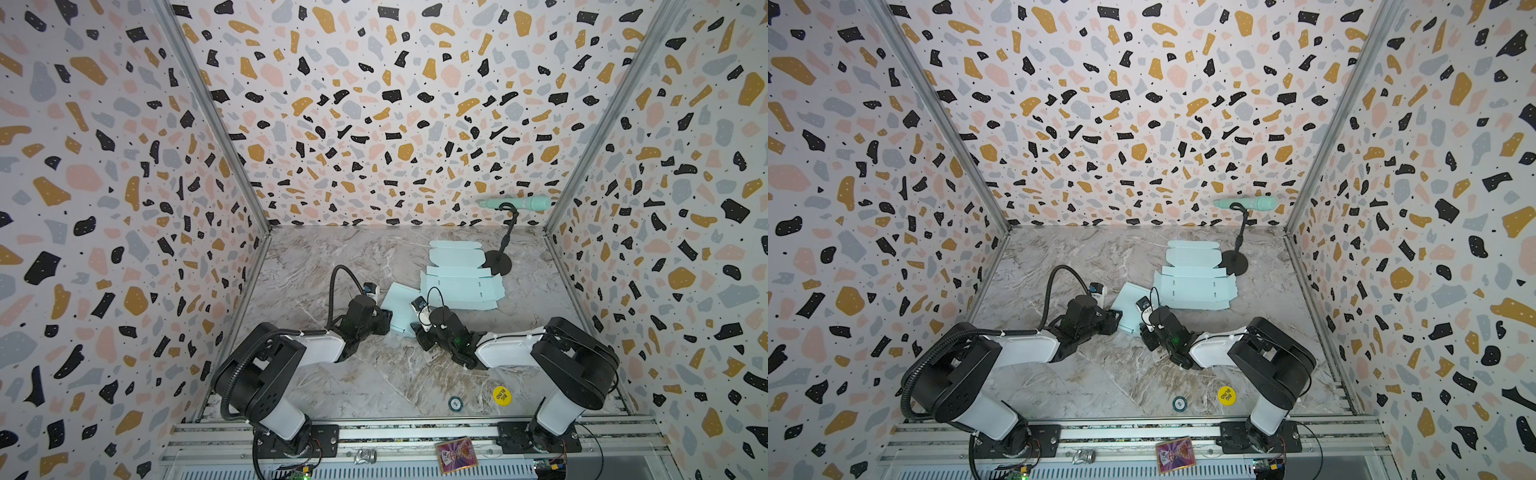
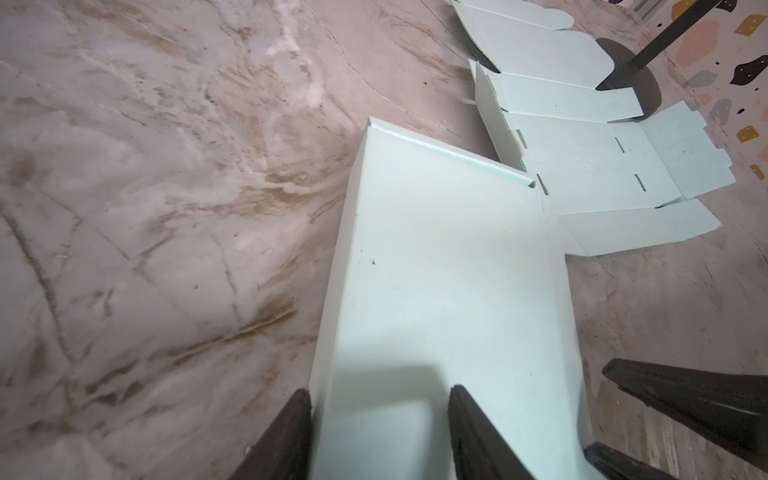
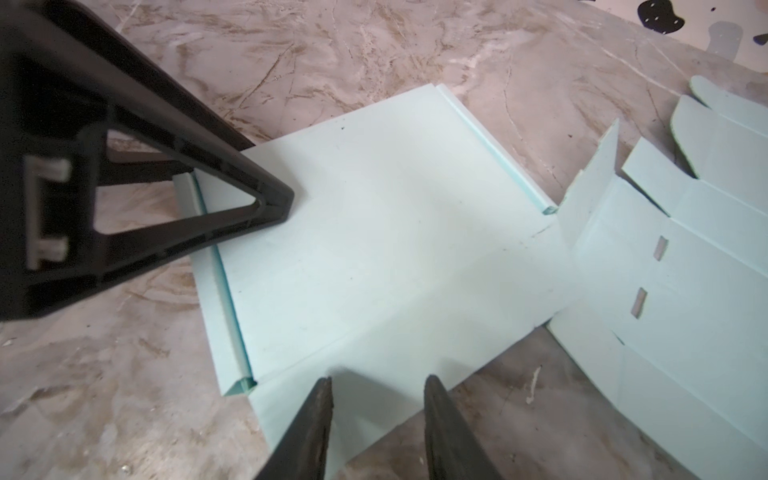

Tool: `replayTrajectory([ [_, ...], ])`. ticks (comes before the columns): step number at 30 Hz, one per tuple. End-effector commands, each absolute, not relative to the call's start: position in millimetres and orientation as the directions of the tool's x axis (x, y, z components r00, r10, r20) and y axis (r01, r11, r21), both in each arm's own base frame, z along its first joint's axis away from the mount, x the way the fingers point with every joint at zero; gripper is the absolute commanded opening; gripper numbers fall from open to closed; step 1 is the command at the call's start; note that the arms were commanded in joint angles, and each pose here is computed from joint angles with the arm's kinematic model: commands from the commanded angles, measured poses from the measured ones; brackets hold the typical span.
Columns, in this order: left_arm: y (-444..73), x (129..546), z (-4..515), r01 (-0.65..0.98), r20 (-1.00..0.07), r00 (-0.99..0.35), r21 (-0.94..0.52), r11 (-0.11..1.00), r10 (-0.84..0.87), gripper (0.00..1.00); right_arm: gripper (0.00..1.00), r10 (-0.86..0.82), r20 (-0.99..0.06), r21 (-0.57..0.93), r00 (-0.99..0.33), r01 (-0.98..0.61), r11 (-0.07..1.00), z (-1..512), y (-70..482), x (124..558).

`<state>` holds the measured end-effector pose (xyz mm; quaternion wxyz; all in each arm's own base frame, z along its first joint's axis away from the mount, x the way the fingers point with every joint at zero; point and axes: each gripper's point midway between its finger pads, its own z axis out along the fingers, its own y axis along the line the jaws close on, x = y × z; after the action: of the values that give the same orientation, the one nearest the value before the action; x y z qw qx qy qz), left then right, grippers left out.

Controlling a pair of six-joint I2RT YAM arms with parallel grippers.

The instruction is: Fold the paper box

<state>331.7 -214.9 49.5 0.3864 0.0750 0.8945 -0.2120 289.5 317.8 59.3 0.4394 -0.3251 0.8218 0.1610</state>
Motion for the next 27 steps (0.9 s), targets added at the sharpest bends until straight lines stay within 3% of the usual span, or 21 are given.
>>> replayTrajectory([
  [1,-199,283,-8,0.282,-0.555,-0.827,-0.279,0.918,0.086,0.54,0.37,-0.426,-0.795,0.014,-0.432,-0.715,0.699,43,327,272],
  [17,-198,283,-7,0.279,-0.558,-0.826,-0.278,0.919,0.082,0.54,0.34,-0.430,-0.769,0.047,-0.473,-0.712,0.700,27,316,247],
  [27,-199,285,-6,0.281,-0.562,-0.823,-0.278,0.918,0.082,0.54,0.33,-0.379,-0.806,0.090,-0.454,-0.728,0.680,57,324,244],
])
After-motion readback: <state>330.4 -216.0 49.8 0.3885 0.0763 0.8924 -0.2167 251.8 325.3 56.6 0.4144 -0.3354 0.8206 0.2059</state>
